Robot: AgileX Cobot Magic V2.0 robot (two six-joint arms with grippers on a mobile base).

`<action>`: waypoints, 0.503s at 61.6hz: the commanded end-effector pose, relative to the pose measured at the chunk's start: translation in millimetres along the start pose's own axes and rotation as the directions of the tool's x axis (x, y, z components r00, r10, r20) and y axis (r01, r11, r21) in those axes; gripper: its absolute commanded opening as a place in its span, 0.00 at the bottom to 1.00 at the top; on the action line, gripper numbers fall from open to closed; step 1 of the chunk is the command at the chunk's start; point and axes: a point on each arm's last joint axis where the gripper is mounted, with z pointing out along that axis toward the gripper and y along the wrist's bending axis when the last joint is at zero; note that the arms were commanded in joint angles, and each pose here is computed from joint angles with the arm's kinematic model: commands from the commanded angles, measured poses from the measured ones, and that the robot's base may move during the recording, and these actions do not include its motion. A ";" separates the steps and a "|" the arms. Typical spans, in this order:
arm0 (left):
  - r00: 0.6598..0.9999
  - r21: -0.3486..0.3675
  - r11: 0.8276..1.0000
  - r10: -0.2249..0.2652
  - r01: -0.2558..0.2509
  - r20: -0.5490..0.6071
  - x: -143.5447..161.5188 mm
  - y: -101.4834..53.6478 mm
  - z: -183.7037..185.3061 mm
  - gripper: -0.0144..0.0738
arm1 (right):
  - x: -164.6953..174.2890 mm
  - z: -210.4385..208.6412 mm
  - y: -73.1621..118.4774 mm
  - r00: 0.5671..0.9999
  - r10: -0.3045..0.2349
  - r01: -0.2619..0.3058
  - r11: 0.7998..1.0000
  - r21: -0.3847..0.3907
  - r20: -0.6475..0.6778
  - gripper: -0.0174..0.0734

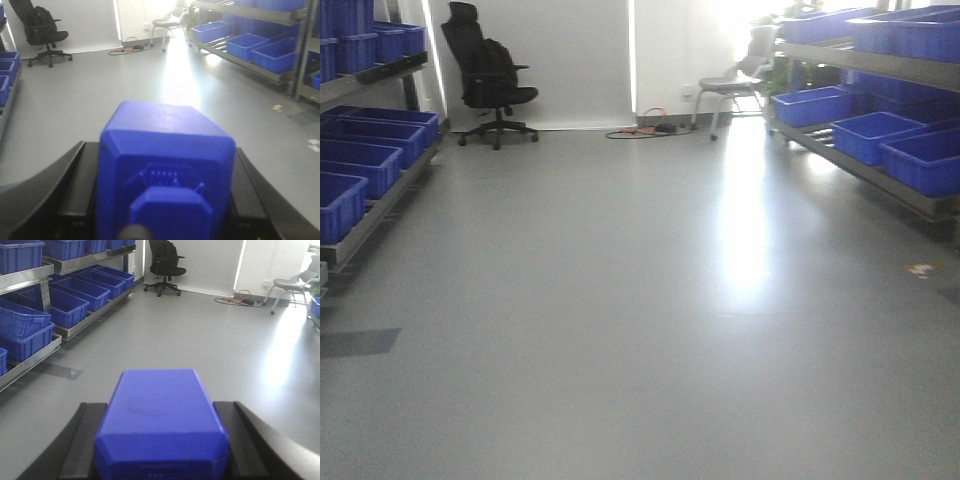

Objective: Pick and sort blue part to right shelf
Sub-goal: 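Drive the base to the rack of blue bins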

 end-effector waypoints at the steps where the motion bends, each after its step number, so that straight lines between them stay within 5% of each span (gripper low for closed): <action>1: 0.995 -0.006 1.000 -0.005 0.006 0.098 -16.4 1.2 -0.9 0.57 | -16.7 -1.5 0.4 0.994 -0.026 0.027 1.000 -0.005 0.103 0.51; 31: 0.995 -0.006 1.000 -0.005 0.006 0.098 -16.4 1.2 -0.9 0.57 | -16.7 -1.5 0.4 0.994 -0.026 0.027 1.000 -0.005 0.103 0.51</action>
